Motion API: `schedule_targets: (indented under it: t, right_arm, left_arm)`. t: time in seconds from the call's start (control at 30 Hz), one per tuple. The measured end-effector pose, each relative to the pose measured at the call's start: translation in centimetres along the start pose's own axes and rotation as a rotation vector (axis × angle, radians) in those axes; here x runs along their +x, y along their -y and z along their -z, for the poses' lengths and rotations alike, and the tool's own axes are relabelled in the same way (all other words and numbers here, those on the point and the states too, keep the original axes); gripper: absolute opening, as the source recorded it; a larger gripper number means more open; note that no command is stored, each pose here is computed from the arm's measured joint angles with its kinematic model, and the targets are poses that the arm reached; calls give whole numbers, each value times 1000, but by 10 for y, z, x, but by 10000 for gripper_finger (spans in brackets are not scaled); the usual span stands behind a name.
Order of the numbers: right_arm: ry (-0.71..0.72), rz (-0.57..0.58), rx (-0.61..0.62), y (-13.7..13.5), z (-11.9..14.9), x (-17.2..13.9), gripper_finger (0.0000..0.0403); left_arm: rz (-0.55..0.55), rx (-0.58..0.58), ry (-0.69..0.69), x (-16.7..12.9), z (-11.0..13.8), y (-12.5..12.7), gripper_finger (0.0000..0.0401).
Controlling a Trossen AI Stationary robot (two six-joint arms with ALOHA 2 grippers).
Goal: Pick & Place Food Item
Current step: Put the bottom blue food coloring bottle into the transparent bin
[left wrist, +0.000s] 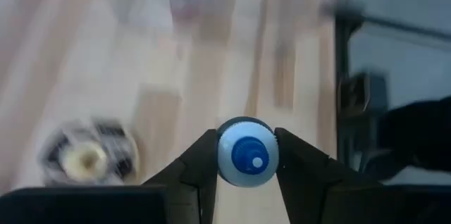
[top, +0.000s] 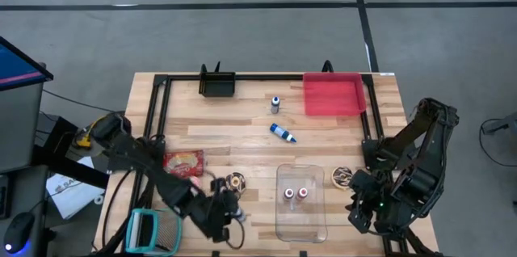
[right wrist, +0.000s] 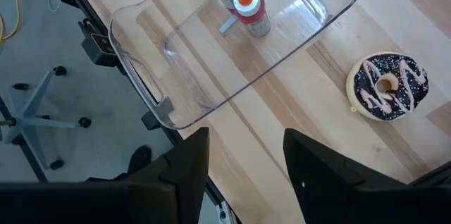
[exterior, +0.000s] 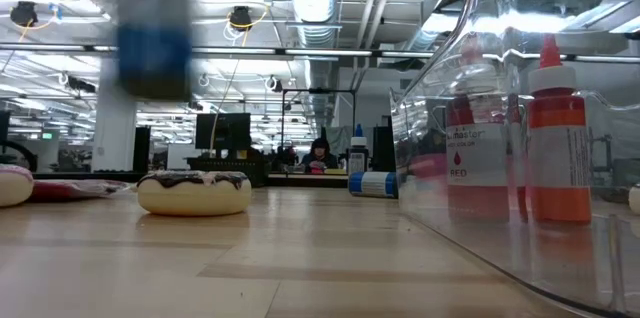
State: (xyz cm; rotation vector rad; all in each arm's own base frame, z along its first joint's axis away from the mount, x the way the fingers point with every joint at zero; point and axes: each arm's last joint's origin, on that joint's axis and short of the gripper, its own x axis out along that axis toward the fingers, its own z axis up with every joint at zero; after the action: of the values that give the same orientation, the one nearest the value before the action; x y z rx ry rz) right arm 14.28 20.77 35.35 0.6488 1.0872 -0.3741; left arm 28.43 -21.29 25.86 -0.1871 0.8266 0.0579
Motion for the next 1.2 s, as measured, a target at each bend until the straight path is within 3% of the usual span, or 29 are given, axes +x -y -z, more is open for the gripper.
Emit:
schedule_targets:
  t: [0.23, 0.43, 0.57, 0.8, 1.2]
  right_arm:
    - [14, 10, -10, 1, 0, 0, 175]
    - [24, 32, -3, 3, -1, 0, 175]
    - [48, 31, 2, 5, 0, -1, 175]
    - [72, 26, 17, 9, 4, -7, 175]
    - [88, 25, 30, 9, 4, -7, 175]
  left_arm:
    - [76, 121, 112, -15, -82, -24, 107]
    - [86, 236, 52, 7, -121, -29, 107]
    - [109, 276, 20, 32, -130, -17, 107]
    - [150, 281, 48, 51, -133, 5, 107]
    - [102, 261, 30, 84, -126, 3, 107]
